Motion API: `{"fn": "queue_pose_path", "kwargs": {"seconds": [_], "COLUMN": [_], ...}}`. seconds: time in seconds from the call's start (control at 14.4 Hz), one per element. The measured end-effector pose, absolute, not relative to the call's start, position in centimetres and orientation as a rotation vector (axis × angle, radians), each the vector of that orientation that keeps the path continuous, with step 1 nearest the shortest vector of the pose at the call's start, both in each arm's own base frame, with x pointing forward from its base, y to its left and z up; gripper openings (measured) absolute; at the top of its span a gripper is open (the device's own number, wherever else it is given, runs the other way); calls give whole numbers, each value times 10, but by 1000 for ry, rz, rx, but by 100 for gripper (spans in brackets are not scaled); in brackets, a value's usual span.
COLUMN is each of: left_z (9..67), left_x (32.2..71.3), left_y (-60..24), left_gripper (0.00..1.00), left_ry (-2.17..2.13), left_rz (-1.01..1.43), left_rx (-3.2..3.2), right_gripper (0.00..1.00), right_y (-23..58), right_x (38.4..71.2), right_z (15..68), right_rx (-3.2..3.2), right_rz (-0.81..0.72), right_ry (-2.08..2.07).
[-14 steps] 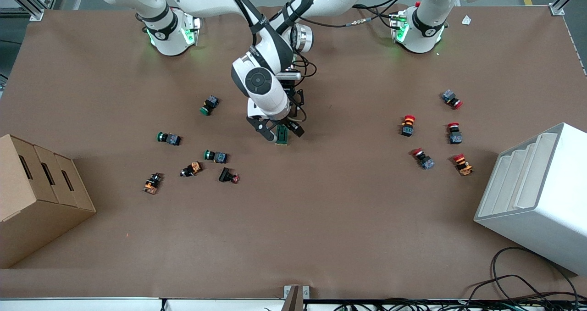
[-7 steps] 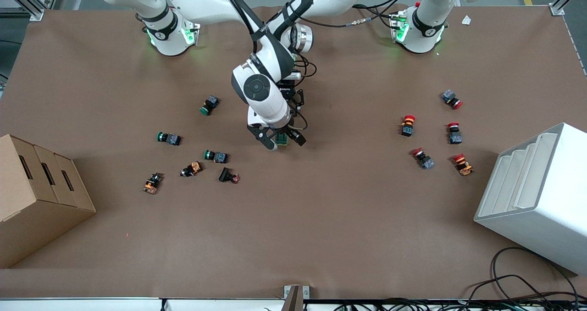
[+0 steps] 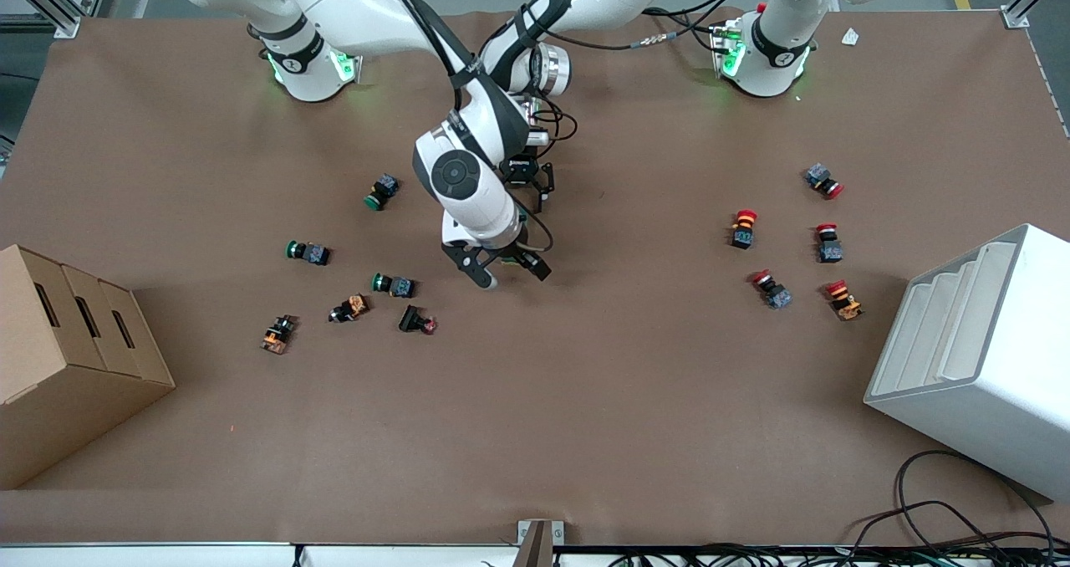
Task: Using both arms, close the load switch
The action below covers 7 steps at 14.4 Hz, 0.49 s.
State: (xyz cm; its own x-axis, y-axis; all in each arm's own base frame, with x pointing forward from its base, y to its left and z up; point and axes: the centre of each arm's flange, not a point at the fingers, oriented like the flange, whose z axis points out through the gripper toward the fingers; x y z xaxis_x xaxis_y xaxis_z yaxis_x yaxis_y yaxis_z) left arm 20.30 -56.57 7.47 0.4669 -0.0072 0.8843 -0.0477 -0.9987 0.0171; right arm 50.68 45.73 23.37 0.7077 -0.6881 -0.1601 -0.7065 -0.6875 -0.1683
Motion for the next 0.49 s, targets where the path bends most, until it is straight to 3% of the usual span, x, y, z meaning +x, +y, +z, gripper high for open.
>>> {"fn": "queue_pose_path", "kwargs": {"seconds": [0.49], "left_z": [75], "left_x": [203], "left_y": [-566], "left_gripper": [100], "left_ry": [-49], "left_rz": [1604], "left_rx": [2656], "right_gripper": [100], "right_y": [457], "right_x": [506], "right_z": [209], "right_rx": [-2727], "right_rz": [142], "right_ry": [1115]}}
